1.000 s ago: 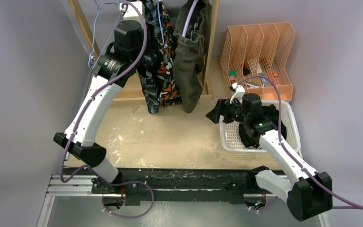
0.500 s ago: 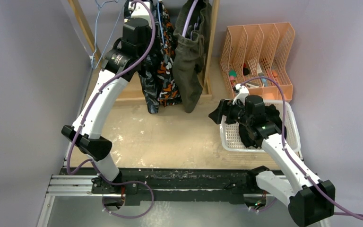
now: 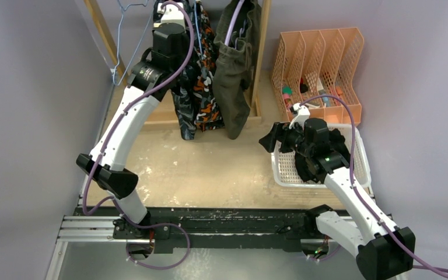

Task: Remove the shorts from the hanger
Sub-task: Pick up the hanger from the clothes rod.

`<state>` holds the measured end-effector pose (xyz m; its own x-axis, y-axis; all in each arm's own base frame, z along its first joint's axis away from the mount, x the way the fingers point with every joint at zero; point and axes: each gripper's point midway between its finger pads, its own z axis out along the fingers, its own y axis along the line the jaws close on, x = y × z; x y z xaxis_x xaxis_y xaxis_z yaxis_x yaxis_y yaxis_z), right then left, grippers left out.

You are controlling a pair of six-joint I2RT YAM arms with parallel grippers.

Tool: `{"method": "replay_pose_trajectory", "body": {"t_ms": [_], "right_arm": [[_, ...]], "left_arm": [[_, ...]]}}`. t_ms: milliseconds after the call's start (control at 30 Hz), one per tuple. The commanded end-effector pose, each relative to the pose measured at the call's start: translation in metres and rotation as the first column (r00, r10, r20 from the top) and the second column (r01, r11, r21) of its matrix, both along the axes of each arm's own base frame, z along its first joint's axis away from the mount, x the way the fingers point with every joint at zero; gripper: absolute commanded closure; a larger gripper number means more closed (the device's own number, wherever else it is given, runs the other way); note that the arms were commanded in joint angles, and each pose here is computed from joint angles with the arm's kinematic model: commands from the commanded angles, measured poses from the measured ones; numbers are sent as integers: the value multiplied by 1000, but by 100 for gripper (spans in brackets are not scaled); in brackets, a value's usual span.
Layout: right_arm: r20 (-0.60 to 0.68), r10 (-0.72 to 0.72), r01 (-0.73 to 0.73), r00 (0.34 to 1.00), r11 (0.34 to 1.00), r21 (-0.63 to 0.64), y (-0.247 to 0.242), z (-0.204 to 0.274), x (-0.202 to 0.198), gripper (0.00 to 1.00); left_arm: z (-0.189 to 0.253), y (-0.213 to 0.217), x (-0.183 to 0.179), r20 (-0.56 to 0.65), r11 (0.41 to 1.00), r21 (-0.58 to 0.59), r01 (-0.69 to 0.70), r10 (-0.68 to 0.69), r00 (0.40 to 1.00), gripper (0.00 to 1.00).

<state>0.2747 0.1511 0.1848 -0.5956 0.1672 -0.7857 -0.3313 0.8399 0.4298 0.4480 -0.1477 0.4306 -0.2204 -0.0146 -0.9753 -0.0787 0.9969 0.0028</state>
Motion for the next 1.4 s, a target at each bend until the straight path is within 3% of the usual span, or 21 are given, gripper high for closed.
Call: {"method": "replay_pose_trajectory", "body": {"t_ms": [0,100,233,500,567,1367], "right_arm": [[39,-16,16,999,1000,8,-1,13,4,12],[32,-20,20,999,1000,4,-2,12,3,12],[24,-29,29,999,1000,-3,-4,11,2,12],[23,-40,40,999,999,-8,-6,11,2,12],[24,-40,40,999,999,-7,-6,11,2,12],[8,-76,76,997,997,-11,-9,9,7,12]], "left_arm": [[26,8,0,72,999,-1,-38,38,997,46],[26,4,3,69,1000,-8,-25,26,997,48],[26,0,5,71,1000,-20,-14,15,997,58],[47,9,-10,136,998,-64,-11,20,991,88],[54,13,-16,152,998,-69,-15,25,988,100],[101,22,-43,293,988,-150,35,11,956,100]]}}
